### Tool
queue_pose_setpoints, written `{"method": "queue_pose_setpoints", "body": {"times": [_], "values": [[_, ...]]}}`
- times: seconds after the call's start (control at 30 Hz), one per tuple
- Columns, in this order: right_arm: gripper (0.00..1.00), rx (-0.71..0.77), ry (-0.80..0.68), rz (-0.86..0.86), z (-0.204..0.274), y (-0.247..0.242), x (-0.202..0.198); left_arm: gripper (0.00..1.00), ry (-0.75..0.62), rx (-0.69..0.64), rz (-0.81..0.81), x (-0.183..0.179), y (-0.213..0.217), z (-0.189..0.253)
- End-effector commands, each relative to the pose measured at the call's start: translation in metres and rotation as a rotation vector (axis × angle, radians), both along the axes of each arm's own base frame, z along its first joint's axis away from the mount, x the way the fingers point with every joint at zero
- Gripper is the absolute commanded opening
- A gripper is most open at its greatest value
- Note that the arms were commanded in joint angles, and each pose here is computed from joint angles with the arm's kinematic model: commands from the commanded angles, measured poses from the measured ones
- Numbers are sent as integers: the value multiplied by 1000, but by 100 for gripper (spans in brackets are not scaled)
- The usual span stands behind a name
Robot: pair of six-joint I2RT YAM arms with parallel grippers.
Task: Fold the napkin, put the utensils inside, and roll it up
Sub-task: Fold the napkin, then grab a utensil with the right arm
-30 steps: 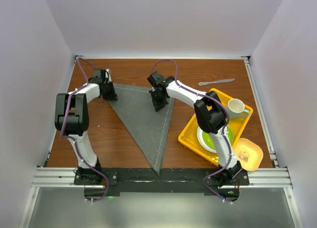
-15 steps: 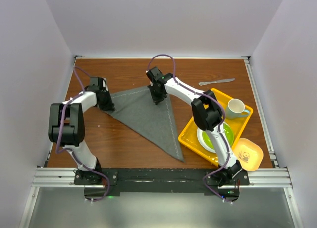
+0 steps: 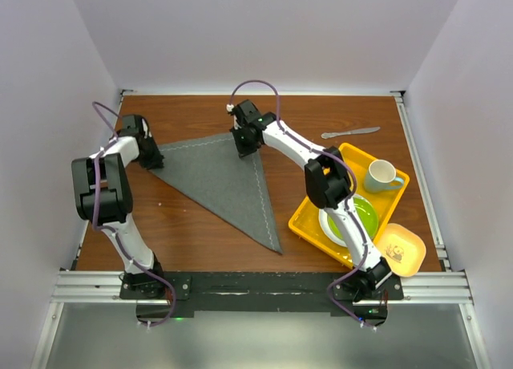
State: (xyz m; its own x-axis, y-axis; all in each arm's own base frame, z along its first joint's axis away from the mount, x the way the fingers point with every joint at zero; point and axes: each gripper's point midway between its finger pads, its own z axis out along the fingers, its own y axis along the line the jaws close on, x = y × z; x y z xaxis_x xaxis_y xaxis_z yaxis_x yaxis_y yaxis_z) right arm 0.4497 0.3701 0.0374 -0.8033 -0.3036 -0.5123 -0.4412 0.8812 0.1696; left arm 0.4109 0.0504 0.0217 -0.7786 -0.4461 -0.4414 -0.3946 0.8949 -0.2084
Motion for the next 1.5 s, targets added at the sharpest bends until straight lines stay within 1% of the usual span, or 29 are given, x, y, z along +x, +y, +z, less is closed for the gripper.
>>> {"method": "queue_pose_setpoints", "body": {"times": [0.0, 0.03, 0.07, 0.13, 0.17, 0.2, 0.23, 0.27, 0.3, 0.33, 0.37, 0.4, 0.47, 0.5, 0.57, 0.63, 0.7, 0.73, 0.8, 0.87, 0.9, 1.0, 1.07, 1.3, 1.33, 1.47], "values": [[4, 80, -72, -3, 50, 15, 17, 18, -38, 41, -14, 17, 9, 24], [7, 77, -74, -11, 55, 13, 18, 19, -56, 34, -6, 18, 7, 32], [11, 88, -94, -12, 70, 13, 19, 20, -73, 17, -11, 21, 4, 36], [22, 86, -96, -37, 83, 6, 16, 22, -107, -17, -15, 24, -3, 48], [33, 79, -83, -52, 83, 1, 13, 23, -126, -42, -33, 27, -12, 53], [38, 94, -94, -84, 99, -10, 16, 24, -121, -52, -38, 22, -17, 52], [43, 117, -68, -147, 101, -18, 17, 25, -138, -68, -35, 22, -23, 58], [45, 142, -23, -182, 98, -25, 15, 26, -158, -96, -63, 23, -36, 62], [48, 196, 5, -270, 107, -42, 26, 27, -159, -115, -76, 20, -45, 60], [48, 219, 33, -304, 107, -49, 28, 29, -177, -136, -91, 21, -55, 65], [50, 239, 44, -335, 111, -56, 34, 30, -197, -166, -141, 23, -73, 69], [55, 230, 67, -373, 108, -69, 38, 31, -196, -184, -165, 20, -84, 68], [63, 201, 46, -418, 112, -85, 45, 33, -212, -200, -231, 14, -112, 73], [69, 161, 37, -468, 108, -100, 49, 34, -205, -212, -250, 8, -123, 69], [75, 146, 35, -509, 105, -114, 53, 34, -229, -248, -298, 4, -148, 77], [80, 125, 15, -581, 104, -134, 61, 35, -233, -264, -328, 0, -162, 80], [83, 97, 3, -636, 102, -151, 65, 35, -222, -261, -366, -7, -178, 80], [89, 47, -32, -679, 101, -165, 70, 35, -223, -258, -377, -9, -182, 80], [94, -17, -57, -769, 100, -195, 75, 35, -203, -261, -402, -17, -192, 78], [94, -50, -79, -847, 97, -219, 81, 35, -200, -260, -424, -23, -198, 81], [94, -35, -72, -920, 95, -238, 87, 35, -199, -255, -430, -26, -199, 81], [94, -32, -67, -1062, 88, -277, 95, 35, -221, -239, -440, -33, -201, 86], [92, -16, -70, -1098, 87, -290, 103, 35, -229, -240, -444, -36, -202, 88], [82, -74, -130, -1250, 80, -355, 121, 36, -229, -206, -433, -44, -195, 95], [79, -78, -126, -1261, 75, -360, 122, 36, -232, -195, -428, -45, -192, 97], [77, -91, -105, -1276, 60, -369, 125, 36, -187, -170, -421, -58, -185, 91]]}}
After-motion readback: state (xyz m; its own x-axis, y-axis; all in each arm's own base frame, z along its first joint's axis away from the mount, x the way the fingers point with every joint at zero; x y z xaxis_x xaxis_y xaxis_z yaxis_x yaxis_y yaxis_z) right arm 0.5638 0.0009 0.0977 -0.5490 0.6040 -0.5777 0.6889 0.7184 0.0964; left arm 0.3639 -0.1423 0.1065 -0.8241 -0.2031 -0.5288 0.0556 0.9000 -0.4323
